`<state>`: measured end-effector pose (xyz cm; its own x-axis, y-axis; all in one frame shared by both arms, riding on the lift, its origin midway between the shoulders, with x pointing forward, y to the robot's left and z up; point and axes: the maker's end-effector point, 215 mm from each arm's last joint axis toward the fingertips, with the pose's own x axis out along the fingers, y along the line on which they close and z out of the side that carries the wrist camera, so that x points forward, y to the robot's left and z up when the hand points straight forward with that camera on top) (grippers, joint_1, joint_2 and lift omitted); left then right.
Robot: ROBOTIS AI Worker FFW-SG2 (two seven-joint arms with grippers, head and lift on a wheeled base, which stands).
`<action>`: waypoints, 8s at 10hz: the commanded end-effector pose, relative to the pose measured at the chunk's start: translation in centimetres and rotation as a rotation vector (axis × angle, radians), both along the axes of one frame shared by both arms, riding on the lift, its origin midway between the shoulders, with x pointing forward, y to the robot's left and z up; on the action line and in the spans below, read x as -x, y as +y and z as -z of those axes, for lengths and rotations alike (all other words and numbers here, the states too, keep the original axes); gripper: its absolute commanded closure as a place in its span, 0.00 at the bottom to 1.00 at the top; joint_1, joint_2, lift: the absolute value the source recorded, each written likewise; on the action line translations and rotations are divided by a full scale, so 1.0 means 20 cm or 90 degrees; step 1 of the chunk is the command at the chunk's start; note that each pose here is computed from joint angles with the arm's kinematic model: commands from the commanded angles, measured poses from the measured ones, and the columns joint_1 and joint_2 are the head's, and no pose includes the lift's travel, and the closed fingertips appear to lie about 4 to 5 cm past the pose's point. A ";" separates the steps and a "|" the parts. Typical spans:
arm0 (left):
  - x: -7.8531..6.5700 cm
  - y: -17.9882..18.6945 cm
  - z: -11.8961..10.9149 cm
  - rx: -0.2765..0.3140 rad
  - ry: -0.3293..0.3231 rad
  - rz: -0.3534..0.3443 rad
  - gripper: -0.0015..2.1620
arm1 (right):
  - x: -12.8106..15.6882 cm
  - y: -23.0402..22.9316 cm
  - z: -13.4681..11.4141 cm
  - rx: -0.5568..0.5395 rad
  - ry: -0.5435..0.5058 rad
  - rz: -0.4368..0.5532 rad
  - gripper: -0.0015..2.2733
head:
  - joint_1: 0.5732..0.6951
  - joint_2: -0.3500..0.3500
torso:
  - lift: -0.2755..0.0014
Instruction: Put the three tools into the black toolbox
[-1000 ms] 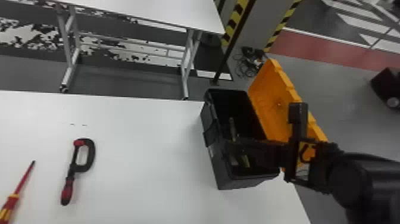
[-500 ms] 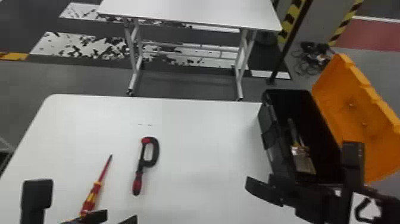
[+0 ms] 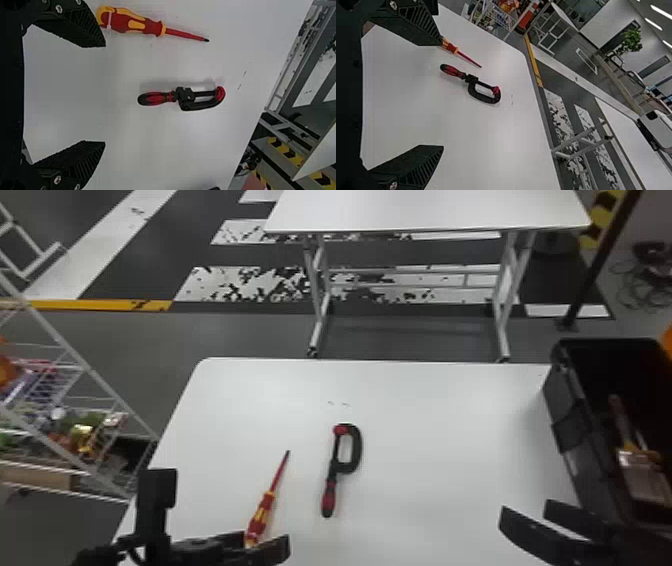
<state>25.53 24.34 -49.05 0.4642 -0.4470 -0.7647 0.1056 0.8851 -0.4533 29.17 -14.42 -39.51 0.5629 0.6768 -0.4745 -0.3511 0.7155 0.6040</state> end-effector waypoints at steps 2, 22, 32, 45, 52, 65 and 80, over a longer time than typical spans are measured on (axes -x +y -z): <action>-0.02 0.09 0.02 -0.022 0.061 -0.024 0.10 | -0.01 0.01 -0.02 -0.002 -0.008 -0.010 0.03 | 1.00 0.82 | 0.81; -0.50 0.14 0.33 -0.227 0.155 0.094 0.07 | -0.07 -0.18 -0.04 -0.060 -0.019 0.036 0.03 | 1.00 0.77 | 0.81; -0.33 0.21 0.43 -0.224 0.198 0.084 0.07 | -0.09 -0.20 -0.02 -0.080 -0.013 0.050 0.03 | 1.00 0.77 | 0.81; -0.34 0.21 0.50 -0.265 0.224 0.101 0.21 | -0.11 -0.29 -0.04 -0.113 -0.019 0.083 0.03 | 1.00 0.72 | 0.81; -0.41 0.16 0.37 -0.258 0.168 0.104 0.99 | -0.13 -0.27 -0.03 -0.120 -0.021 0.084 0.03 | 1.00 0.71 | 0.81; 0.00 -0.76 -0.41 0.323 0.028 0.219 0.99 | -0.21 -0.03 0.08 -0.044 0.033 0.017 0.04 | 1.00 0.36 | 0.81; 0.24 -1.06 -0.43 0.459 0.105 0.295 0.99 | 0.01 0.51 -0.07 -0.067 0.119 -0.163 0.04 | 1.00 0.45 | 0.81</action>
<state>20.83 3.37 -40.44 0.0304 -0.9646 -0.2621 0.2704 0.2604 -0.9269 29.19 -4.65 -38.23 0.2866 0.8311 -0.4767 -0.3885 0.5556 0.7351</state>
